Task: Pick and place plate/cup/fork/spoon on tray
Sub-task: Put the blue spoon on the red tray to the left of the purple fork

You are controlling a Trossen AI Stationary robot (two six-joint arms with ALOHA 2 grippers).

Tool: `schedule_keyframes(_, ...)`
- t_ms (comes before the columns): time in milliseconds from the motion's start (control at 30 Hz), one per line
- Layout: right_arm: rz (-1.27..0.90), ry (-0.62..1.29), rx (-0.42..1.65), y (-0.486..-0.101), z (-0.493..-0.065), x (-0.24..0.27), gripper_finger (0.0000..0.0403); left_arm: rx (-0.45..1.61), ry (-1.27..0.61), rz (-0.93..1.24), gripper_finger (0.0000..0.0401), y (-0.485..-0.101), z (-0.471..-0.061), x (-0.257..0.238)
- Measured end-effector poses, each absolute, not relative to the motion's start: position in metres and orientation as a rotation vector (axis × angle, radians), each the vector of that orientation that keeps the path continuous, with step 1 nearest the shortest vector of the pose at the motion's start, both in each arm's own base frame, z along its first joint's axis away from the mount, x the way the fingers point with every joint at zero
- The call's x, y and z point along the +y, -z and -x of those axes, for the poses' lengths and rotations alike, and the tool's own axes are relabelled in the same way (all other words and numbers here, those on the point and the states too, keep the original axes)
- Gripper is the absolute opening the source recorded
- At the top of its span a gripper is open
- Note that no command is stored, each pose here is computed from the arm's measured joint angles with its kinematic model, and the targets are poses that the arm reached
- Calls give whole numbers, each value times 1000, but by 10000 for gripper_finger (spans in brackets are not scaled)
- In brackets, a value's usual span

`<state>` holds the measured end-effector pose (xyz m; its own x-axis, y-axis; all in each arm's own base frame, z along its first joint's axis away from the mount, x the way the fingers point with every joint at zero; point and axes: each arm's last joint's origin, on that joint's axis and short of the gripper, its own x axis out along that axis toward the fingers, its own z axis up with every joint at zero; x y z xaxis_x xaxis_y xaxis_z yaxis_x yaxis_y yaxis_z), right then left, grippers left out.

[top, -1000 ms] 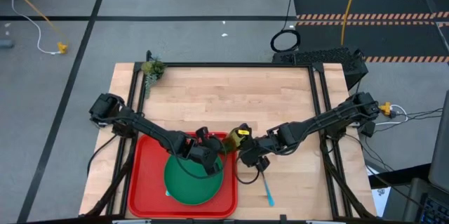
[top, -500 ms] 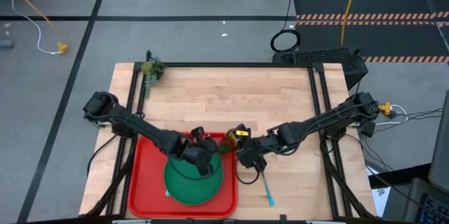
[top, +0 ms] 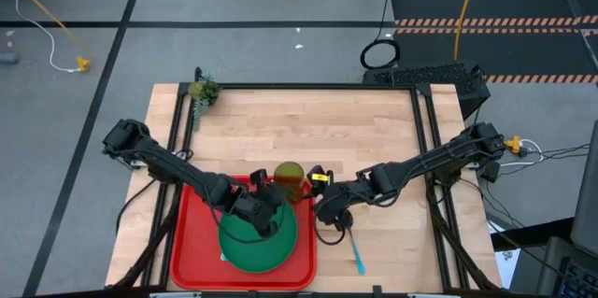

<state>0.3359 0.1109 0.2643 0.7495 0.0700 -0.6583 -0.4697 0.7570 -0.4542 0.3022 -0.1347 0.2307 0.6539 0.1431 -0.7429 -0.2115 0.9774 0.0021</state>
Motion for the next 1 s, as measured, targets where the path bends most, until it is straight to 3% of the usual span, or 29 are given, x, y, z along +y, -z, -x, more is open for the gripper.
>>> schedule_keyframes(533,530,-297,635,-285,-317,118,172,810,-195,64,35,-246,-280,-149)
schedule_keyframes(1000,210,-4,941,-275,-252,160,172,727,-164,26,35,-263,-262,-164)
